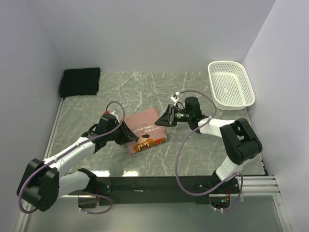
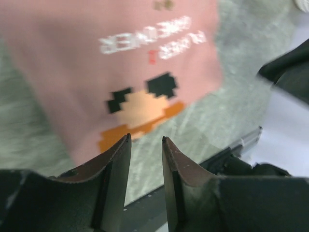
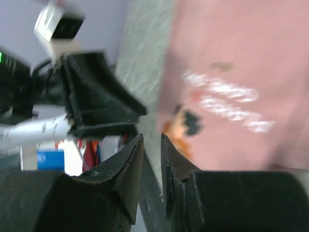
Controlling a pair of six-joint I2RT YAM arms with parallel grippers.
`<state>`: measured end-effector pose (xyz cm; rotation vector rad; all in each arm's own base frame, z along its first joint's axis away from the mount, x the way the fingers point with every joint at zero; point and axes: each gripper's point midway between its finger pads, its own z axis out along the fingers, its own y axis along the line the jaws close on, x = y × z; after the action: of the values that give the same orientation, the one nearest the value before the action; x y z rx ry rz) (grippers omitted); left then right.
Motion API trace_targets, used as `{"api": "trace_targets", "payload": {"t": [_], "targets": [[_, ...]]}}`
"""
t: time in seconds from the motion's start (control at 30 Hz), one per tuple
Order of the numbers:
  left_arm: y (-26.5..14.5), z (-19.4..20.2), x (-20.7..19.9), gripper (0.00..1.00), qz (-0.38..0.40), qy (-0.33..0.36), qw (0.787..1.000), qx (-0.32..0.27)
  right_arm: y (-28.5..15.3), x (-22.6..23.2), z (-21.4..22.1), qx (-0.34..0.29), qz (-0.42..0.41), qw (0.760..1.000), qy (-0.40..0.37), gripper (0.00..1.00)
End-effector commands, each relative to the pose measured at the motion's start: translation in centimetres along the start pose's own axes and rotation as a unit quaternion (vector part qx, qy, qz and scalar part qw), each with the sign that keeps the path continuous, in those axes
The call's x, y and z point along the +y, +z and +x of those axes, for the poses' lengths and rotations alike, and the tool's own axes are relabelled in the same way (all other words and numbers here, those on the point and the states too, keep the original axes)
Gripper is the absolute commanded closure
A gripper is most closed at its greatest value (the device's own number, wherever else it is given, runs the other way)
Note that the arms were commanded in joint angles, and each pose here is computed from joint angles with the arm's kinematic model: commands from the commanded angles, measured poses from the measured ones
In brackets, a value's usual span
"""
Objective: Fold and stack the t-shirts
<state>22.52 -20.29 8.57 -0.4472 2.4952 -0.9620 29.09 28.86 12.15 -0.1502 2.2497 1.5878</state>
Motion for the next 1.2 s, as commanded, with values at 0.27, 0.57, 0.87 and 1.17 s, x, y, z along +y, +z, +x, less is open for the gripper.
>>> {"api": "trace_targets", "payload": {"t": [0.27,0.57,0.87,1.17], "targets": [[1.6,4.2,3.9,0.71,-0.035,-0.032,0.997,0.063,2.3,-3.2,7.8,0.058,-0.024,0.996,0.068,0.71],[0.6,6.0,9.8,0.82,-0.132,-0.063,0.987,0.060,0.3,-7.1,8.9,0.053,-0.012,0.990,0.127,0.71],[-0.8,3.9,8.1,0.76,-0.125,-0.041,0.991,0.030,0.9,-0.8,7.5,0.065,-0.014,0.997,0.039,0.71],[-1.5,3.9,6.5,0.73,-0.102,-0.046,0.993,0.037,6.8,2.9,8.8,0.106,-0.044,0.993,0.033,0.71]]}}
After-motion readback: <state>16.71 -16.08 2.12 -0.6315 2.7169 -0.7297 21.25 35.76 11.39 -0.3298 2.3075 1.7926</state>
